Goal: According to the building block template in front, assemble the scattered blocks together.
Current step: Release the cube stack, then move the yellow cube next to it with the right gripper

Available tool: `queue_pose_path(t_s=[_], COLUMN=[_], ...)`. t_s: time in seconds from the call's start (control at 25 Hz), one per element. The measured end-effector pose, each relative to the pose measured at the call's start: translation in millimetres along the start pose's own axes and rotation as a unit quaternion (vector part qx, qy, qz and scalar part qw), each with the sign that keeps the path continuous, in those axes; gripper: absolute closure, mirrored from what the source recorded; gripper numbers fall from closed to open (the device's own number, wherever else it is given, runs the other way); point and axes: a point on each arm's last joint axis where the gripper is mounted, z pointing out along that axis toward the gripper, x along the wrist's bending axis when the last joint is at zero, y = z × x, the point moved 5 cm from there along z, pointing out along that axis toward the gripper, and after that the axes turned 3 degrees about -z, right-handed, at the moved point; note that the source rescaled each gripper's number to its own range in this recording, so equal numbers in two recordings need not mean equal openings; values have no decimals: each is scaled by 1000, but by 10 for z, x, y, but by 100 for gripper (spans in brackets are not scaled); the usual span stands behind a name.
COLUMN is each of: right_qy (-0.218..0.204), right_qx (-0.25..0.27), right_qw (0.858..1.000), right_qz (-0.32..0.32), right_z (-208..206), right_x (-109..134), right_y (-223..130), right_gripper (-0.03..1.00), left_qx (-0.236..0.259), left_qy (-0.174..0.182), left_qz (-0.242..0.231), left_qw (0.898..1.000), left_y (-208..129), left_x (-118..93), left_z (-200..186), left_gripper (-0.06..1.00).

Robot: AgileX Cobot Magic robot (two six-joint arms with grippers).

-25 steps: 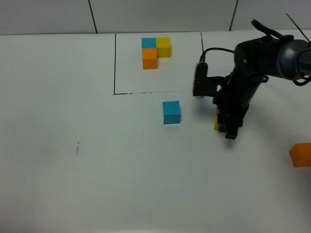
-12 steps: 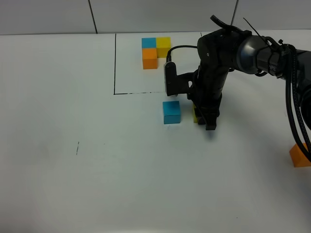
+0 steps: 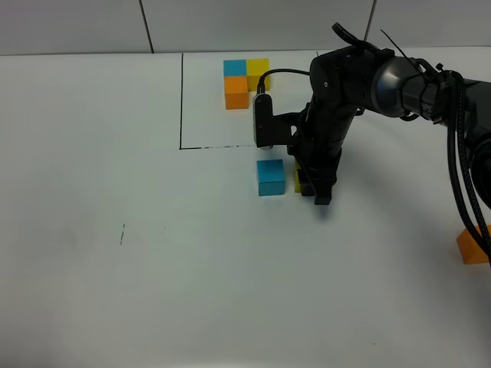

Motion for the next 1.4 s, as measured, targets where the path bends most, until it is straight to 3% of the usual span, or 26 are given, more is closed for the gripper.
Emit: queue_pose_path(t_s=[1.4], right_qy=[4], right_qx=[-16], right_qw=[1000], right_qz=[-5], right_z=[46], right_x=[60], right_y=[150], right_gripper=[95], left_qx=[0], left_qy=[0], left_qz=[0], left_qw=[1000], left_y=[0], left_x=[0], left_z=[0], left_gripper=[25])
